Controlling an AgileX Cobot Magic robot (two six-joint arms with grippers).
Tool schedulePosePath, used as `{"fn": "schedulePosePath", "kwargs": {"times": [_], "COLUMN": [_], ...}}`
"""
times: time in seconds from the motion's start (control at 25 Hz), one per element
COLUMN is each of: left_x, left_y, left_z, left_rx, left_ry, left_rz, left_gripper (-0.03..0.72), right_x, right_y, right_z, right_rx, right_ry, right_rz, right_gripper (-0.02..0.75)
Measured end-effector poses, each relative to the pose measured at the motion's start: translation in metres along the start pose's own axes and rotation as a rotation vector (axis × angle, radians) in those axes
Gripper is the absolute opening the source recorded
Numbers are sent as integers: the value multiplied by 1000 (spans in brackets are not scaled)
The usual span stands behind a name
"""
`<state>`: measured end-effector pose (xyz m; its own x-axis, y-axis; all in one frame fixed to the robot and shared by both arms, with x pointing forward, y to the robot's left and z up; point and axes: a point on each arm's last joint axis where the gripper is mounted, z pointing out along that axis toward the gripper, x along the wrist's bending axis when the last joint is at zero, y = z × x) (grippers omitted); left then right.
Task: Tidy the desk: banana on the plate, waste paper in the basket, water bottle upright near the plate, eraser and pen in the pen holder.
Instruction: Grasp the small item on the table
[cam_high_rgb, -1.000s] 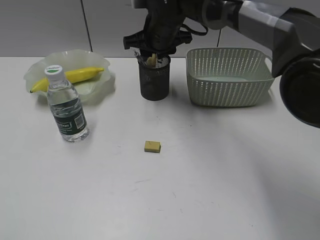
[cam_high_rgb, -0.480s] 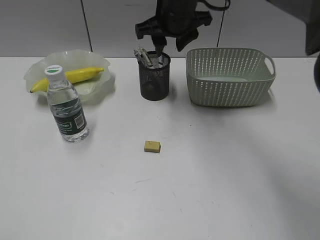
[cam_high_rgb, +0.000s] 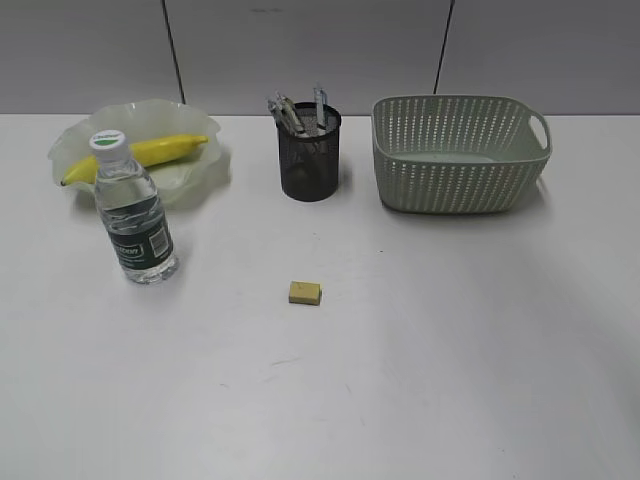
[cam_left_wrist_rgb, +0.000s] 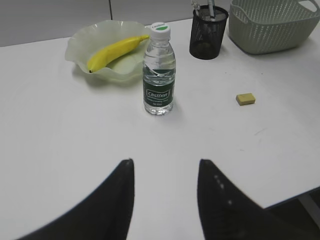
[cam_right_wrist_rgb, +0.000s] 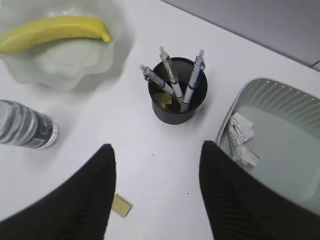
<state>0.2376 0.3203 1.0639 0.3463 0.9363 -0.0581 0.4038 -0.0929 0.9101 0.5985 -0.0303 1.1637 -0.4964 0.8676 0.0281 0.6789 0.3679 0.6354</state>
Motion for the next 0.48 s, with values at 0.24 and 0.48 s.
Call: {"fn": "schedulePosePath", "kwargs": {"times": [0.24, 0.48], "left_x": [0, 0], "left_y": [1, 1], "left_z": [1, 1], "left_rx": [7, 7], "left_ry": [1, 1], "left_rz": [1, 1], "left_gripper": [313, 313], "right_x": [-5, -16], "right_y": [-29, -98], "right_z": [-56, -84], "right_rx": [21, 160], "right_ry": [4, -15], "right_rz": [-7, -17], "right_gripper": [430, 430]}}
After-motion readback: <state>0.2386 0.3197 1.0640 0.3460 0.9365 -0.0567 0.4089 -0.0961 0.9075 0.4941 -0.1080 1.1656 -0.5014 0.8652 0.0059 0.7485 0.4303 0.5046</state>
